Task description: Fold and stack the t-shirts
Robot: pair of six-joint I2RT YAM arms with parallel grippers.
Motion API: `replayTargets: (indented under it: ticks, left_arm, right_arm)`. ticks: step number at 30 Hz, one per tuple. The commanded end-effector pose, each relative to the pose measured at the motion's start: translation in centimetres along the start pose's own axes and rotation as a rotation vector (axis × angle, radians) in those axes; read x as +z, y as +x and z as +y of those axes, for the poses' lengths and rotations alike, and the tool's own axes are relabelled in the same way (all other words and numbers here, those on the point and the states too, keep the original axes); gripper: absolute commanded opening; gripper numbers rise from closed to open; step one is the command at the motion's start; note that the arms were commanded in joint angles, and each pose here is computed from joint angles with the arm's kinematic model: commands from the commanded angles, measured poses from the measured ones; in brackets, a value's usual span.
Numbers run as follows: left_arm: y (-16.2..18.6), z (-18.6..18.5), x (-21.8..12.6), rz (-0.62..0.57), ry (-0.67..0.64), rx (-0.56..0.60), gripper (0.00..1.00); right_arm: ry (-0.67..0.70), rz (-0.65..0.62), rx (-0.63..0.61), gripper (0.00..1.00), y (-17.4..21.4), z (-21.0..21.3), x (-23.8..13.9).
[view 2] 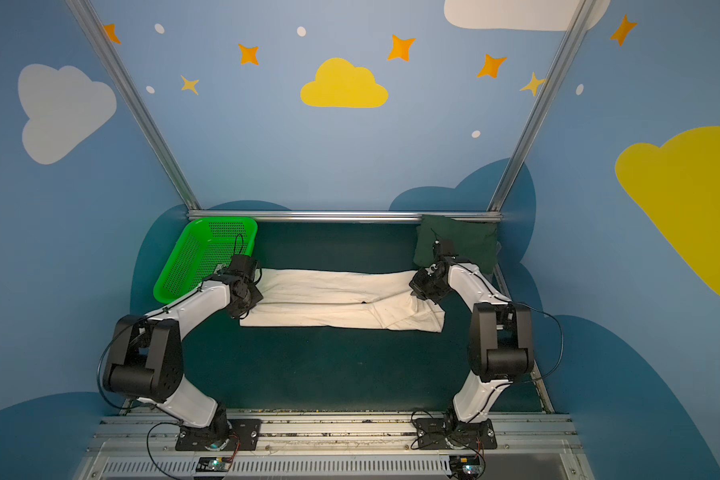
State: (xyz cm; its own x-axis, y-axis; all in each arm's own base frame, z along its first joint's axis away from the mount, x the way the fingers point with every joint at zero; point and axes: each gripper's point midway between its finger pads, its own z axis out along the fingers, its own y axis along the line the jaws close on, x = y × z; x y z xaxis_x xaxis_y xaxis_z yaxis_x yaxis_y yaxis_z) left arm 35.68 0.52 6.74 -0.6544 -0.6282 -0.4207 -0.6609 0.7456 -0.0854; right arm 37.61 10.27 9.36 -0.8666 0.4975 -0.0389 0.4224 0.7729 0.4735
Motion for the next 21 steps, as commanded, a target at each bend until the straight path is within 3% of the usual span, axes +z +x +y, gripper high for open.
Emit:
replayTargets:
  ticks: [1,2,3,5,7,8,12,14,19,21]
  left_arm:
    - [-1.2,0.0,0.0,-0.022,-0.031,0.007,0.18]
    - [-1.3,-0.2,0.1,-0.017,-0.031,0.009,0.42]
    - [-1.4,-0.4,0.0,-0.013,-0.026,0.013,0.58]
    - [-1.5,-0.9,-0.4,-0.010,-0.005,0.018,0.60]
    - [-1.7,-1.2,-1.0,-0.017,0.023,0.017,0.65]
    - [-1.7,-1.5,-1.5,-0.023,0.042,0.019,0.73]
    - [-1.5,-2.6,-3.4,-0.041,0.122,0.042,0.78]
    - [-1.2,-3.3,-4.6,-0.054,0.159,0.064,0.85]
    - [-1.0,-4.1,-7.1,-0.084,0.221,0.086,1.00]
    - [-1.0,-4.4,-7.7,-0.092,0.254,0.094,1.00]
  right_arm:
    - [0.009,0.011,-0.004,0.00,-0.3,0.0,0.1]
    - [0.014,0.013,-0.008,0.00,-0.3,-0.1,0.1]
    - [0.018,0.012,-0.013,0.10,-0.3,-0.2,0.0]
    - [0.028,0.002,-0.026,0.39,-0.4,-0.4,-0.5]
    - [0.044,-0.010,-0.040,0.61,-0.4,-0.7,-1.1]
    - [0.054,-0.016,-0.046,0.66,-0.3,-0.8,-1.5]
    - [0.095,-0.025,-0.069,0.70,0.6,-1.7,-2.8]
    - [0.110,-0.019,-0.084,0.70,1.7,-2.1,-3.2]
    - [0.130,0.049,-0.135,0.68,6.5,-2.3,-2.9]
    - [0.129,0.069,-0.152,0.67,8.3,-2.1,-2.6]
